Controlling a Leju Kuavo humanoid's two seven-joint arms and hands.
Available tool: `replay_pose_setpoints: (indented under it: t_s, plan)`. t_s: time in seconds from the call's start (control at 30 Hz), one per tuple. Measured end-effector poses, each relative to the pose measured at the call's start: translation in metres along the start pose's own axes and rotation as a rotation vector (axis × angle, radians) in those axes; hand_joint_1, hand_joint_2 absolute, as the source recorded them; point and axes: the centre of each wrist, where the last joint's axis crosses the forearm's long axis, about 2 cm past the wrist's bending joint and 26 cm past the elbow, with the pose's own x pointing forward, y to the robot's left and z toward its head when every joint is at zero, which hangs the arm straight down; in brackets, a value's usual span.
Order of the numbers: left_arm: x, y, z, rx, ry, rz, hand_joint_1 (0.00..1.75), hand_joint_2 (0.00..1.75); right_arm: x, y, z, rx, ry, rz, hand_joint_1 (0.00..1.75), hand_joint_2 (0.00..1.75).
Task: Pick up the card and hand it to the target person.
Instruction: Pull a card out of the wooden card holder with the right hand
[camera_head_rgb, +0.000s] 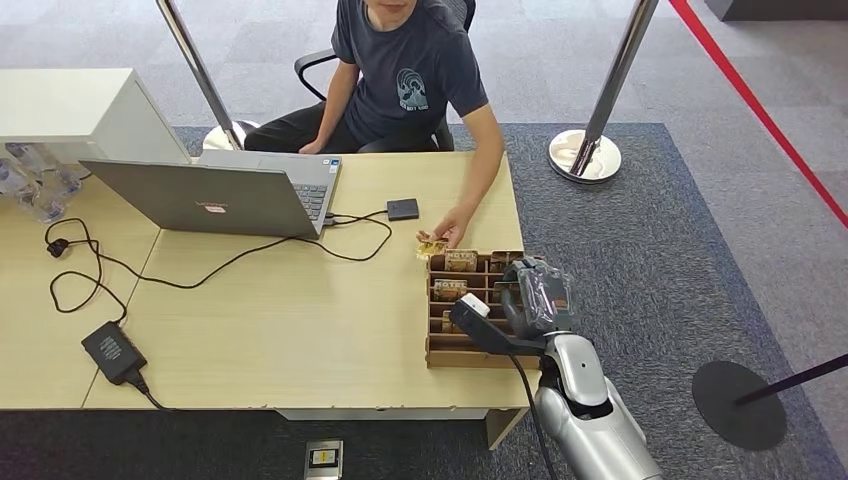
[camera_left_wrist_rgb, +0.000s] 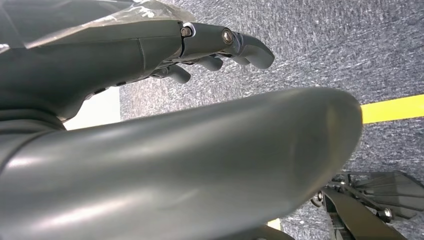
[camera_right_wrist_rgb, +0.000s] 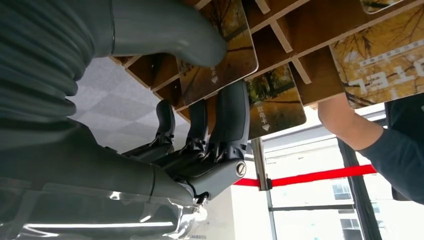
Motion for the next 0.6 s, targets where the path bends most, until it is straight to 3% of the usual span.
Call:
replay_pose_setpoints:
  t_s: [0.27,0.6]
  plan:
    - [-0.0001,-0.0001,0.0000,0.001,0.001,0.003,0.00,0.00,0.0005,0.0004,0.0003,0.004,-0.002,-0.001,1.20,1.75]
    - [-0.0001,-0.0001,0.0000,0.000,0.003,0.002,0.00,0.00,0.0023,0.0005,-0.0002,0.004,-0.007,-0.004,1.38,1.75]
